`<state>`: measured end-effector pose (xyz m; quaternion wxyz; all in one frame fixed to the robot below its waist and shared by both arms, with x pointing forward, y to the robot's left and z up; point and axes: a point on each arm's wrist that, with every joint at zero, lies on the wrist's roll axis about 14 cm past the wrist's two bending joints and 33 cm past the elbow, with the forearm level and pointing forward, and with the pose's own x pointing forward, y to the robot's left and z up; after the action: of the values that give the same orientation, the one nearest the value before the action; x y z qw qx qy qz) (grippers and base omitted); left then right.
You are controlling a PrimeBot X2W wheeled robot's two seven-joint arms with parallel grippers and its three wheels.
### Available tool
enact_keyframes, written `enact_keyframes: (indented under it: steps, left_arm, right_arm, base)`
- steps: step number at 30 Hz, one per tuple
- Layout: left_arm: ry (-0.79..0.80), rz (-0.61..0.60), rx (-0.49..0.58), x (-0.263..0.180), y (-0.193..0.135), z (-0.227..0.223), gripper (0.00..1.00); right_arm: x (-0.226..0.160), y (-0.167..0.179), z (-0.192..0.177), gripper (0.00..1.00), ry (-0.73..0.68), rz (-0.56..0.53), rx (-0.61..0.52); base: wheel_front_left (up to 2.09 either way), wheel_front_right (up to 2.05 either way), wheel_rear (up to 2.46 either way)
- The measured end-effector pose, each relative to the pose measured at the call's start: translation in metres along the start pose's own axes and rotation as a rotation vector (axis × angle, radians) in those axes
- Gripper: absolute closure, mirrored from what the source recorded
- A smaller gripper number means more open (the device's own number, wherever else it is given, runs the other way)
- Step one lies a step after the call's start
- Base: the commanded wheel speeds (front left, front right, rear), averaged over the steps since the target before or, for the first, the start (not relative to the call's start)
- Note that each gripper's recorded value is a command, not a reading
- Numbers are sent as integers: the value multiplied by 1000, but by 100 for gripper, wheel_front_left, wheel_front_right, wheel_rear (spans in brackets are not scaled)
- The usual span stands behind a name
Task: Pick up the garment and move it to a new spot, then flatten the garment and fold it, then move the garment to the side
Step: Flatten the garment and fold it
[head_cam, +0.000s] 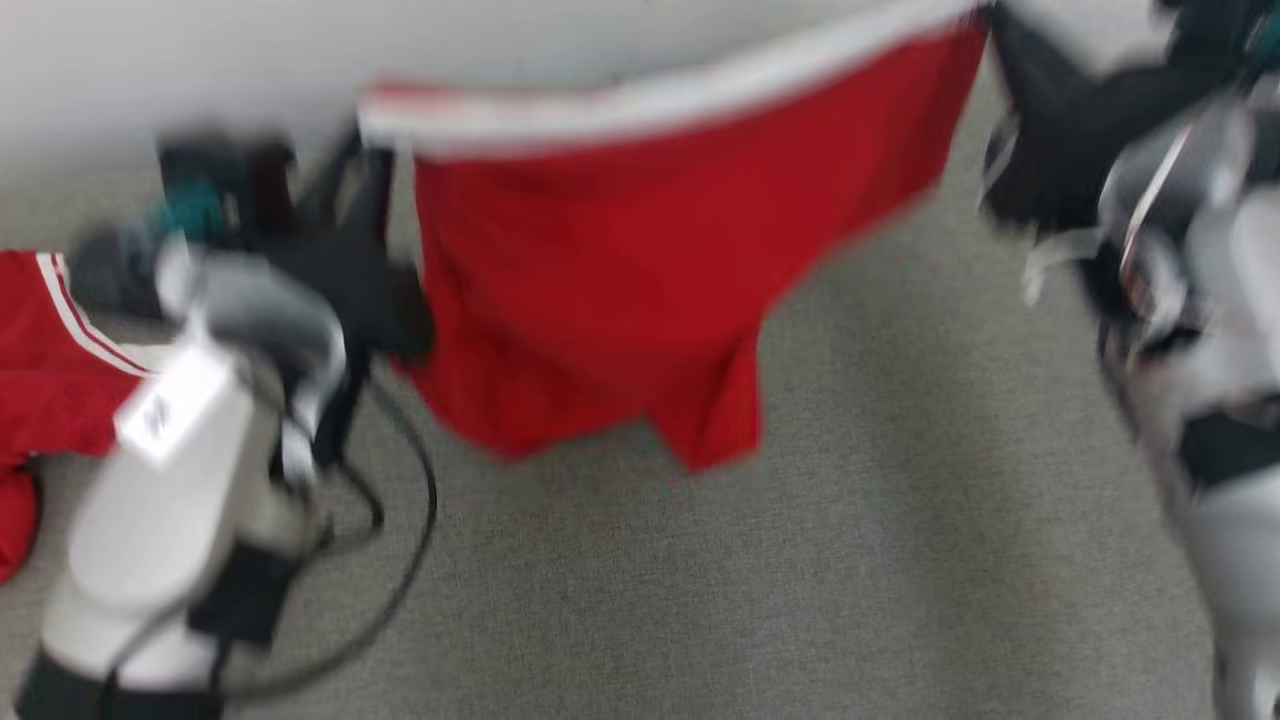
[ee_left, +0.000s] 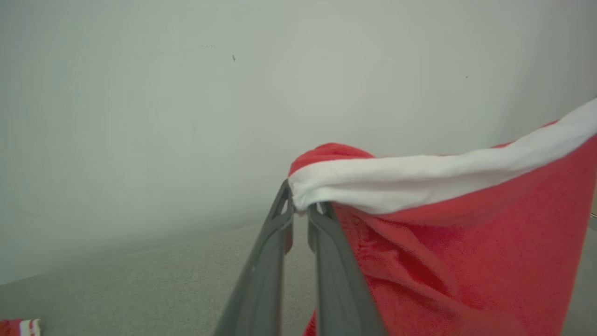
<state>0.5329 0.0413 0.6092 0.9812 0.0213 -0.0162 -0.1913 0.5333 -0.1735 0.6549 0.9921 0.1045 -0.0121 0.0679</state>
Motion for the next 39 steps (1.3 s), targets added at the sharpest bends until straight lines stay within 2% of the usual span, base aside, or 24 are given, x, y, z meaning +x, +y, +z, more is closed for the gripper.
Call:
enact_keyframes:
  steps: [3, 4, 5, 6, 8, 10, 12, 14, 18, 21, 24, 31, 39]
  left_arm:
    - [-236, 5, 36, 26, -1, 83, 100]
    - [-318, 3, 18, 29, -4, 108, 100]
    - [-318, 3, 18, 29, -4, 108, 100]
    - [-377, -4, 16, 29, -7, 125, 100]
    - [-461, 5, 27, 26, -4, 141, 100]
    - [-465, 33, 13, 26, 9, 130, 100]
    - [-397, 43, 9, 26, 17, 95, 100]
    - [-251, 49, -15, 25, 23, 32, 100]
    - [101, -50, -59, -9, -7, -109, 100]
    - [250, -81, -70, -39, -15, -169, 100]
    - [288, -86, -63, -44, -12, -187, 100]
    - [300, -82, -51, -51, -11, -192, 100]
    - [399, -74, -57, -97, -16, -220, 100]
  right_arm:
    - [22, 6, 79, 100, -228, 15, -8]
    - [24, 7, 101, 100, -300, 17, -14]
    - [24, 7, 101, 100, -300, 17, -14]
    - [23, 7, 116, 100, -357, 22, -27]
    - [26, 6, 119, 100, -390, 37, -62]
    - [32, 9, 100, 100, -364, 59, -101]
    - [35, 16, 70, 100, -312, 91, -131]
    - [33, 15, 21, 100, -203, 114, -144]
    - [-4, -6, -104, 100, 94, 111, -139]
    - [-36, -7, -162, 100, 238, 113, -93]
    - [-52, -13, -179, 100, 278, 96, -77]
    - [-93, -23, -201, 100, 364, 62, -70]
    - [-143, -21, -217, 100, 464, 47, -29]
  base:
    - [0, 0, 0]
    - [0, 0, 0]
    - [0, 0, 0]
    - [0, 0, 0]
    - [0, 0, 0]
    - [0, 0, 0]
    - [0, 0, 0]
    - [0, 0, 0]
    - [0, 0, 0]
    - [0, 0, 0]
    - [0, 0, 0]
    - [0, 0, 0]
    - [0, 0, 0]
